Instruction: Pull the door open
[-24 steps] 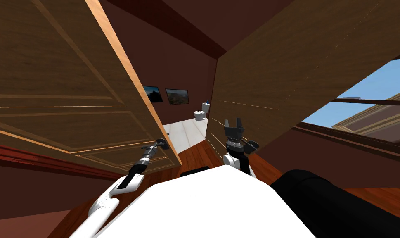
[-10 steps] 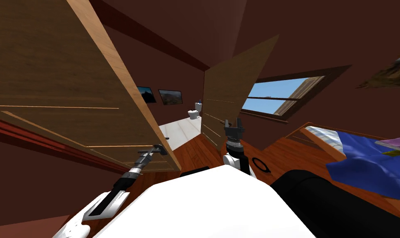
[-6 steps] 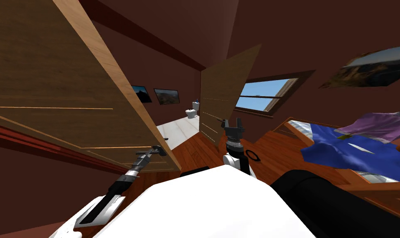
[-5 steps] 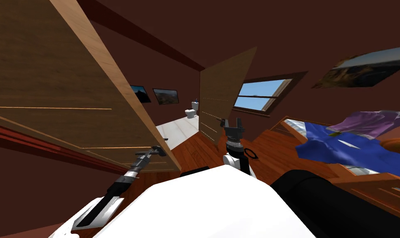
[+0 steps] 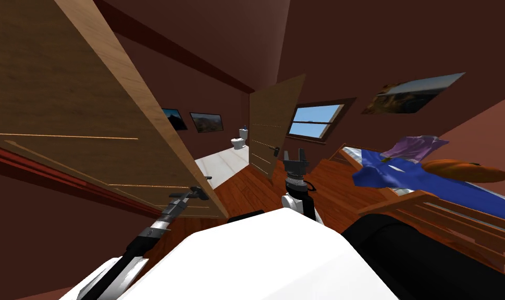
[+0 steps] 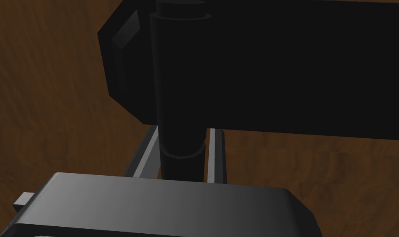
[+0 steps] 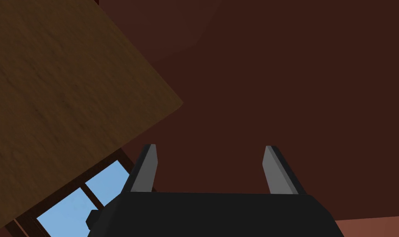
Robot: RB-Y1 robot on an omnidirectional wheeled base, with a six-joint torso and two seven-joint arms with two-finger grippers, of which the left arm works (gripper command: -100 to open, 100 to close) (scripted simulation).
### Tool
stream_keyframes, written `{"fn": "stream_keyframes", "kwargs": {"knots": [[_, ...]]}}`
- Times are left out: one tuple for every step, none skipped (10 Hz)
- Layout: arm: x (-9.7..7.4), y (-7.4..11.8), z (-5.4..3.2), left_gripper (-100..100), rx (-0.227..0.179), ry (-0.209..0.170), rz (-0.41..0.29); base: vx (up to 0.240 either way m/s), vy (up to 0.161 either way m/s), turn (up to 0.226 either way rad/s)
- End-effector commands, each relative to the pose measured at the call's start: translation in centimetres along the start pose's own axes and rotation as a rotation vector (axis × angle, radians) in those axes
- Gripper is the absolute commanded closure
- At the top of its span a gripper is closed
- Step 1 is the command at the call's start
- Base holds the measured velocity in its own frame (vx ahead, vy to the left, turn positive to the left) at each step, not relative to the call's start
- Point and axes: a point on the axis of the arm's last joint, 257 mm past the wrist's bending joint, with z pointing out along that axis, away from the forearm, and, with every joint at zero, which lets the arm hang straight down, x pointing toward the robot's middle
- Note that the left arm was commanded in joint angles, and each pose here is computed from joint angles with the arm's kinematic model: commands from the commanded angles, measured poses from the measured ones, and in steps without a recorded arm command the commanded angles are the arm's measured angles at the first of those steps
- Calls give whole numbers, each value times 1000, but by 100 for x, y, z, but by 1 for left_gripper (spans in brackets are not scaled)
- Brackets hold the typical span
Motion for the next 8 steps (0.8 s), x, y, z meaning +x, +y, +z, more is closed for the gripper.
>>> {"fn": "stream_keyframes", "kwargs": {"knots": [[-9, -6, -32, 100, 1, 5, 1, -136, 47, -135], [-15, -10, -54, 100, 2, 8, 2, -190, 95, -177], [-22, -15, -80, 100, 3, 12, 3, -204, 103, -164], [-30, -21, -108, 100, 4, 17, 3, -203, 95, -166], [-34, -24, -122, 100, 5, 19, 4, -158, 87, -107], [-41, -31, -151, 100, 6, 24, 5, -157, 96, -131], [-49, -37, -180, 100, 7, 28, 6, -206, 110, -173], [-55, -43, -206, 100, 8, 33, 6, -225, 105, -172]]}}
